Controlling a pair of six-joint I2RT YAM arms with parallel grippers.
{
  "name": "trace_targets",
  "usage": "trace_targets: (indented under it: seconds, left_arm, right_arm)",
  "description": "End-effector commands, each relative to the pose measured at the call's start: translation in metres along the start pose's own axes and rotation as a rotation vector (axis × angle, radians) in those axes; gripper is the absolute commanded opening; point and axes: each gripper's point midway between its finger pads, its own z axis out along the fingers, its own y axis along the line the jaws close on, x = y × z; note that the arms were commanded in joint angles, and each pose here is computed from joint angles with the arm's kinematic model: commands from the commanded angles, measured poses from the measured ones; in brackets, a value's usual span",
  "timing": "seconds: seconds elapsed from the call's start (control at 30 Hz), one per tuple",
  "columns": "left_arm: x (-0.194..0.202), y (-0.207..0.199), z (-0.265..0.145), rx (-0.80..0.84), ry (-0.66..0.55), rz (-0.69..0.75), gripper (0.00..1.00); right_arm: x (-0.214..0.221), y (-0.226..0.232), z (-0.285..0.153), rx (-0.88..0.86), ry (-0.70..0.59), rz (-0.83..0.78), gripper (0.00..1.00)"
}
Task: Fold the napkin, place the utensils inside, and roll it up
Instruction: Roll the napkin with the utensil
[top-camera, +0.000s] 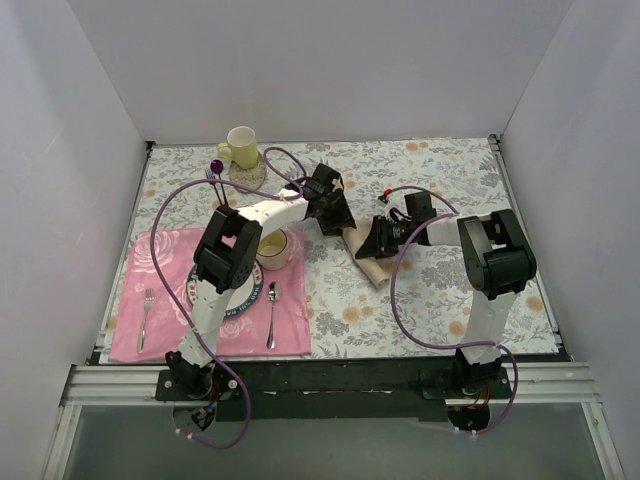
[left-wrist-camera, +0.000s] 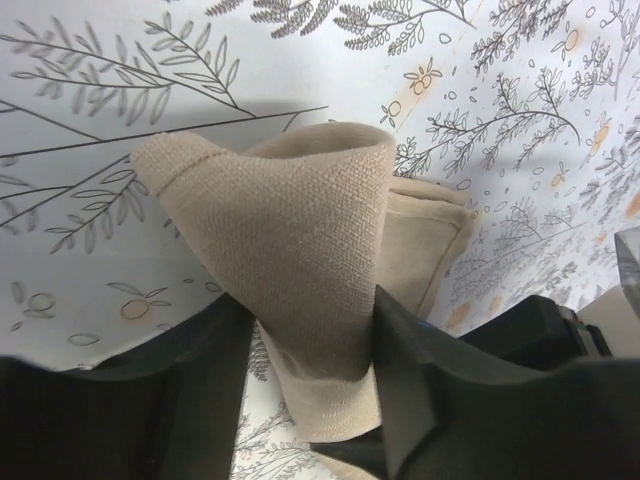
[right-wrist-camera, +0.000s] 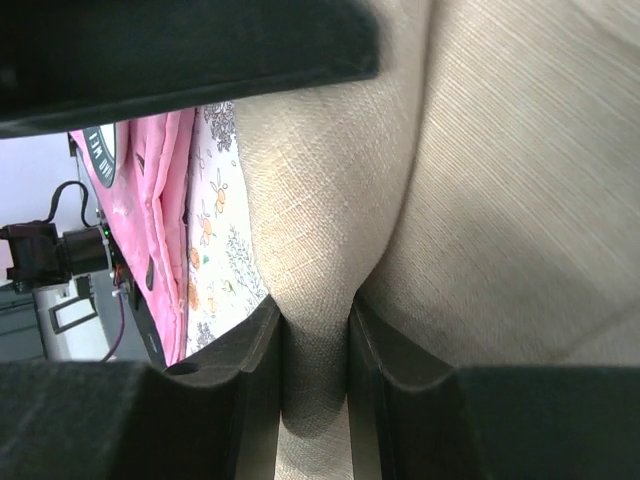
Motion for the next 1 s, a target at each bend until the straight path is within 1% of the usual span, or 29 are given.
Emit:
trace_targets:
  seconds: [0.0, 0.03, 0.1, 0.13, 0.17, 0.2, 0.23, 0.27, 0.3, 0.33, 0.4, 0.43, 0.47, 0.5, 0.53, 0.57, 0.6, 0.67, 0.77, 0.87, 0.9, 0.93, 0.97]
  left_arm:
    - [-0.005, 0.003, 0.006, -0.037, -0.028, -0.032, 0.39]
    - [-0.005, 0.004, 0.005, -0.039, -0.035, -0.036, 0.35]
    - [-0.006, 0.008, 0.003, -0.044, -0.055, -0.041, 0.31]
    - [-0.009, 0.004, -0.002, -0.036, -0.065, -0.040, 0.29]
    - [-0.009, 0.005, -0.003, -0.039, -0.067, -0.039, 0.27]
    - [-0.010, 0.003, -0.006, -0.034, -0.070, -0.038, 0.27]
    - [-0.010, 0.001, -0.007, -0.030, -0.068, -0.039, 0.26]
    - [-0.010, 0.001, -0.008, -0.030, -0.065, -0.041, 0.25]
    - [-0.010, -0.001, -0.009, -0.027, -0.064, -0.041, 0.25]
    - [-0.008, -0.002, -0.010, -0.022, -0.054, -0.044, 0.25]
    - [-0.007, -0.001, -0.011, -0.025, -0.050, -0.048, 0.24]
    - [-0.005, -0.001, -0.010, -0.026, -0.044, -0.047, 0.24]
    - [-0.005, 0.000, -0.010, -0.027, -0.041, -0.051, 0.24]
    - [-0.004, 0.001, -0.010, -0.030, -0.039, -0.052, 0.24]
    - [-0.002, 0.000, -0.010, -0.025, -0.032, -0.055, 0.24]
    - [-0.002, 0.000, -0.010, -0.025, -0.030, -0.061, 0.24]
    - [-0.002, 0.000, -0.011, -0.025, -0.028, -0.063, 0.23]
    - [-0.001, 0.001, -0.010, -0.026, -0.023, -0.068, 0.23]
    - [0.002, 0.001, -0.010, -0.027, -0.018, -0.072, 0.23]
    - [0.005, 0.003, -0.010, -0.029, -0.009, -0.081, 0.22]
    - [0.005, 0.003, -0.010, -0.026, -0.005, -0.085, 0.22]
    - [0.005, 0.003, -0.010, -0.025, -0.004, -0.087, 0.22]
    - [0.005, 0.003, -0.010, -0.024, -0.005, -0.088, 0.22]
  right_arm:
    - [0.011, 0.002, 0.003, -0.030, 0.022, 0.038, 0.24]
    - [0.008, 0.000, 0.002, -0.009, 0.013, 0.026, 0.29]
    - [0.008, 0.001, -0.003, 0.024, 0.011, 0.011, 0.36]
    - [0.000, -0.007, -0.004, 0.091, -0.009, -0.041, 0.42]
    - [-0.002, -0.002, -0.008, 0.130, -0.008, -0.079, 0.46]
    - [0.003, -0.002, -0.011, 0.181, 0.012, -0.085, 0.52]
    - [0.000, -0.010, -0.011, 0.307, 0.002, -0.141, 0.55]
    - [-0.010, -0.001, -0.020, 0.367, -0.030, -0.220, 0.58]
    - [-0.014, 0.002, -0.024, 0.433, -0.051, -0.267, 0.64]
    - [-0.016, -0.001, -0.029, 0.570, -0.075, -0.325, 0.66]
    - [-0.026, 0.014, -0.040, 0.654, -0.140, -0.408, 0.69]
    - [-0.028, 0.016, -0.043, 0.730, -0.164, -0.441, 0.70]
    - [-0.031, 0.022, -0.045, 0.755, -0.184, -0.462, 0.71]
    - [-0.034, 0.026, -0.045, 0.777, -0.198, -0.474, 0.79]
    - [-0.033, 0.029, -0.044, 0.824, -0.206, -0.499, 0.90]
    - [-0.032, 0.029, -0.042, 0.848, -0.200, -0.507, 0.95]
    - [-0.036, 0.034, -0.039, 0.858, -0.211, -0.510, 0.97]
    - [-0.031, 0.032, -0.026, 0.867, -0.188, -0.522, 0.96]
    - [-0.029, 0.034, -0.011, 0.883, -0.181, -0.526, 0.93]
    - [-0.027, 0.033, 0.000, 0.906, -0.179, -0.538, 0.84]
    - [-0.027, 0.033, 0.003, 0.907, -0.183, -0.537, 0.75]
    - [-0.025, 0.029, 0.004, 0.922, -0.183, -0.530, 0.68]
    - [-0.024, 0.028, 0.005, 0.923, -0.183, -0.529, 0.65]
